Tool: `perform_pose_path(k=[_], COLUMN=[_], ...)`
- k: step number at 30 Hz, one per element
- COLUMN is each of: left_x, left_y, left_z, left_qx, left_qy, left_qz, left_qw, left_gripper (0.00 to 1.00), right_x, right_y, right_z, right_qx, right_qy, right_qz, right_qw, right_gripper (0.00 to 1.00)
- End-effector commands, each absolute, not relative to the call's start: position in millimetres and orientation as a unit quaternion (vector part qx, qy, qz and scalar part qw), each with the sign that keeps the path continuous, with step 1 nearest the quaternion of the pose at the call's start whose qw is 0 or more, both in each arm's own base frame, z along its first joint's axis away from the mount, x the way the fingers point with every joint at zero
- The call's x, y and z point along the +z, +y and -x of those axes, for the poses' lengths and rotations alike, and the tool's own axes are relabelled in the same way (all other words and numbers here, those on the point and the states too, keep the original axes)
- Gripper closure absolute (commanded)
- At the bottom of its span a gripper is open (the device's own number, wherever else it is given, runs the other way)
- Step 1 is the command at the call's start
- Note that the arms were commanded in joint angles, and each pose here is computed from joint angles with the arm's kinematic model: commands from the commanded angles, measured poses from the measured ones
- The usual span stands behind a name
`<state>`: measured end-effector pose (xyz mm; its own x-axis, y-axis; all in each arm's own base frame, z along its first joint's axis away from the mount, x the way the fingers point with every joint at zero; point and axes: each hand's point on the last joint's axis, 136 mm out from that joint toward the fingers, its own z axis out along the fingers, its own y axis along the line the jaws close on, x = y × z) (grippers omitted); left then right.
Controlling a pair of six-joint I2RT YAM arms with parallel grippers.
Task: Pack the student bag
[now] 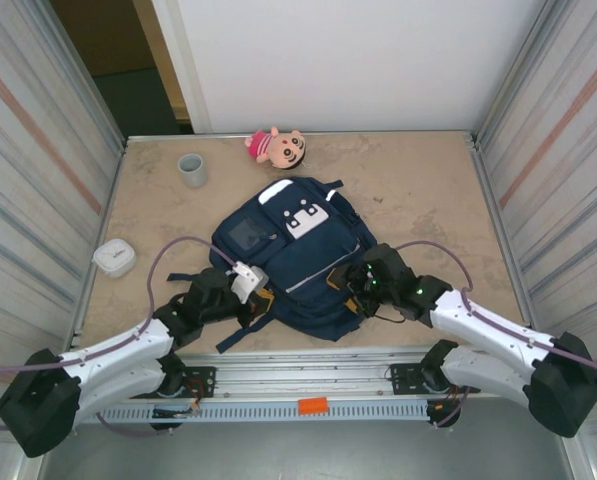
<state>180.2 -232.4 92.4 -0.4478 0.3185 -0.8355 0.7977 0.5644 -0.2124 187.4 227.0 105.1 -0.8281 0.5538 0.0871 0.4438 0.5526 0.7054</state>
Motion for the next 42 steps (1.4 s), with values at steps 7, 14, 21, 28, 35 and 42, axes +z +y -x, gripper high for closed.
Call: perform_pose_path(k=[7,14,21,28,35,42], left_x=[126,122,117,136,149,173], left_y=[-251,-260,-281,-308,-319,-294], left_z=[-182,-168,-147,-142,-133,-129], left_qx=[-0.341,-0.354,-0.386,-0.419,-0.405,-0.333], left_qy=[0.751,0.746,0.732,0.703,0.679,0.646], left_qz=[-0.378,-0.405,-0.442,-0.451,-0.499,-0.552], left_qw=[0.421,0.392,0.347,0.356,0.354,0.409], left_gripper=[1.00,0.98,0.93,0.88,0.60,0.39], right_x=[114,144,158,161,170,188], right_y=[242,261,275,282,269,261], right_z=[-215,-232,-244,-248,-247,-243], right_qx=[0.412,0.446,0.463,0.464,0.438,0.436], right_qy=[0.857,0.851,0.843,0.849,0.878,0.890], right_qz=[-0.290,-0.238,-0.217,-0.193,-0.110,-0.010], right_qw=[0.105,0.145,0.165,0.164,0.156,0.135], right_gripper=[0.70,0.96,1.00,1.00,1.00,1.00])
